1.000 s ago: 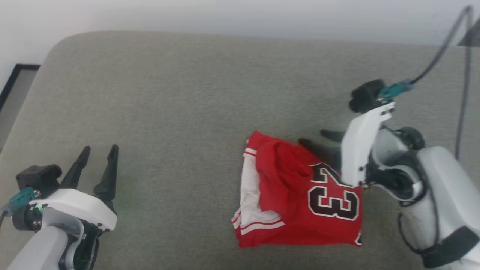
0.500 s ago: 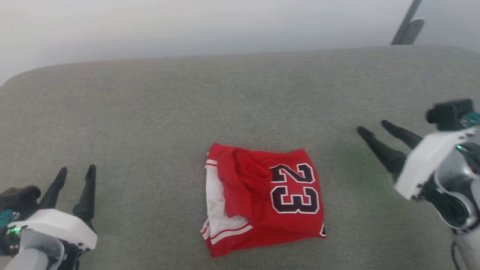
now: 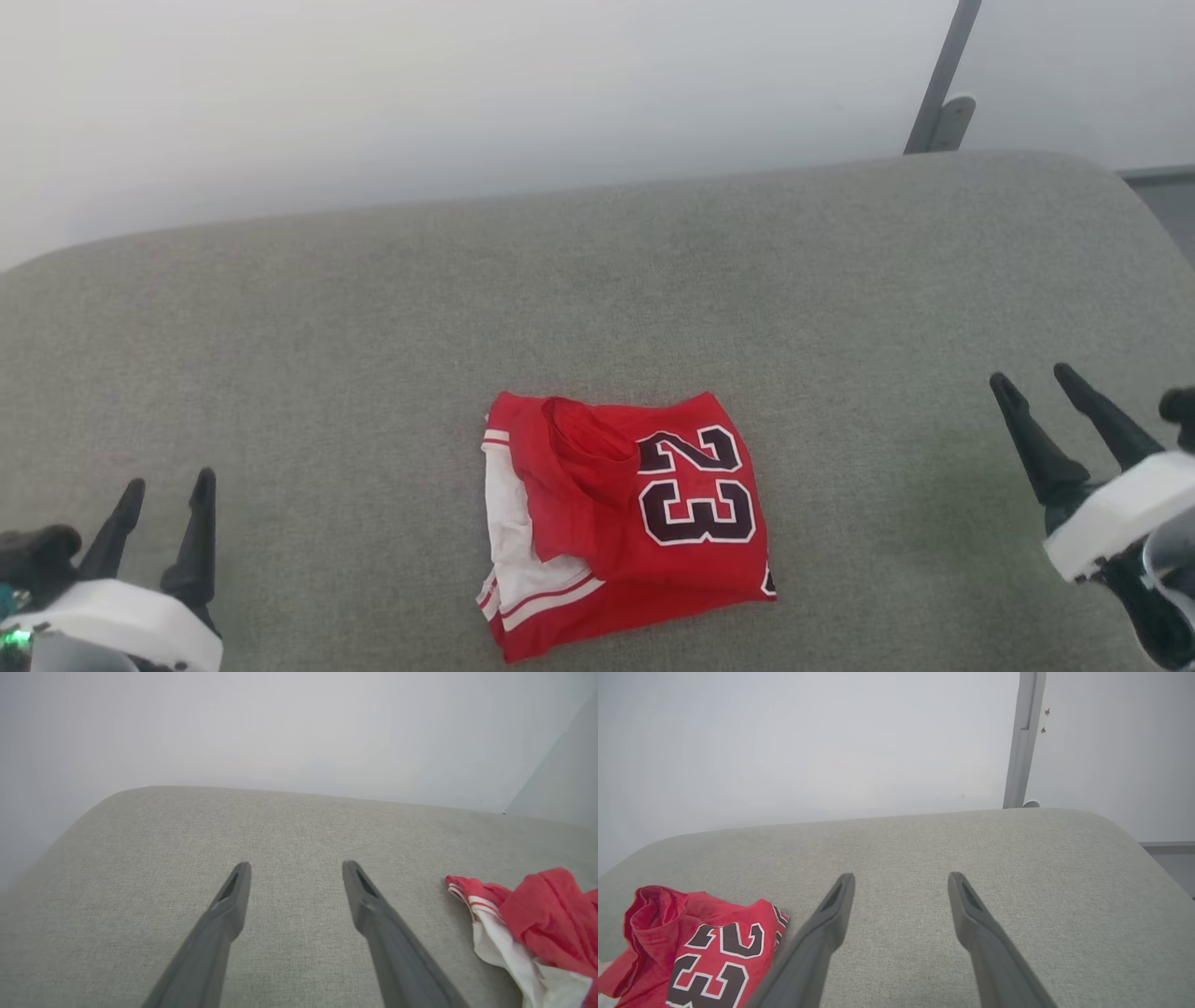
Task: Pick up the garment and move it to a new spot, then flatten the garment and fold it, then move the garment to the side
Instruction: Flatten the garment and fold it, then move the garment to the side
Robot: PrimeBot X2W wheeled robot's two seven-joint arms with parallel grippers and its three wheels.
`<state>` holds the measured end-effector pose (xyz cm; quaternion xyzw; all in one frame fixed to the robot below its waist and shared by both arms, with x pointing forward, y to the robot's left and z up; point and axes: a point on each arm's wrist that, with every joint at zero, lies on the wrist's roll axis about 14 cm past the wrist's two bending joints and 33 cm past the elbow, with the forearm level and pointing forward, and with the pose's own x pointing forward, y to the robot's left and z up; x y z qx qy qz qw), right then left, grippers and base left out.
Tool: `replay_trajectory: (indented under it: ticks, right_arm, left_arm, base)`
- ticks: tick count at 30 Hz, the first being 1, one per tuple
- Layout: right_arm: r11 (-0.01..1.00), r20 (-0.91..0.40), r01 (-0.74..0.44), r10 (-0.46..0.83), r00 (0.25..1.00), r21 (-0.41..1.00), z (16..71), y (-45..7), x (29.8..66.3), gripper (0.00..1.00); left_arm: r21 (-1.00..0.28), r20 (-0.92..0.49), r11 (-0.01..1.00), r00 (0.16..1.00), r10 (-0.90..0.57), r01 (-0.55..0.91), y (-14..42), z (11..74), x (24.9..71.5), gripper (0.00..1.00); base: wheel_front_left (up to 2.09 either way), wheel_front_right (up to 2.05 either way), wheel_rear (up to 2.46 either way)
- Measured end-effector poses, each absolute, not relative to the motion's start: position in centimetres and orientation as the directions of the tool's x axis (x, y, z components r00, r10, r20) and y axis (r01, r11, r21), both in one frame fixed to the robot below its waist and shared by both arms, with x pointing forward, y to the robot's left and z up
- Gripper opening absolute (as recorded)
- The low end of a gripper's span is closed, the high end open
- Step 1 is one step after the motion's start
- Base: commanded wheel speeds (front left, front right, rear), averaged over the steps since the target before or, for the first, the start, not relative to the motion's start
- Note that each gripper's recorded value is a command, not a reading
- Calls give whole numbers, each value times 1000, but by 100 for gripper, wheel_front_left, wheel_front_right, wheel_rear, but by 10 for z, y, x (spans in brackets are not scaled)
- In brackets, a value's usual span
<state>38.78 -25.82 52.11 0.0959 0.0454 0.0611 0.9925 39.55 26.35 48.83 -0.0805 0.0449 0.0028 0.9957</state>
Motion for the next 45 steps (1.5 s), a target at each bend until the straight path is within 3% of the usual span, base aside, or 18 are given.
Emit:
replay_trajectory:
  ticks: [10, 25, 36, 45]
  right_arm:
    - [975, 9, -120, 120, 993, 188, 529, -261, 377, 100]
    - [971, 17, -129, 128, 992, 200, 526, -256, 375, 100]
    - [928, -108, -232, 273, 956, 293, 506, -209, 381, 100]
    - [854, -314, -345, 474, 823, 389, 478, -148, 393, 100]
  left_arm:
    - [-167, -81, 984, 995, 53, -66, 283, 488, 369, 100]
    - [-165, -70, 982, 994, 85, -96, 293, 488, 358, 100]
    - [-169, -83, 979, 991, 104, -116, 297, 483, 348, 100]
    - [-185, -108, 971, 985, 131, -150, 300, 474, 342, 100]
  base:
    - [0, 0, 0]
    - [0, 0, 0]
    - [0, 0, 0]
    - [0, 0, 0]
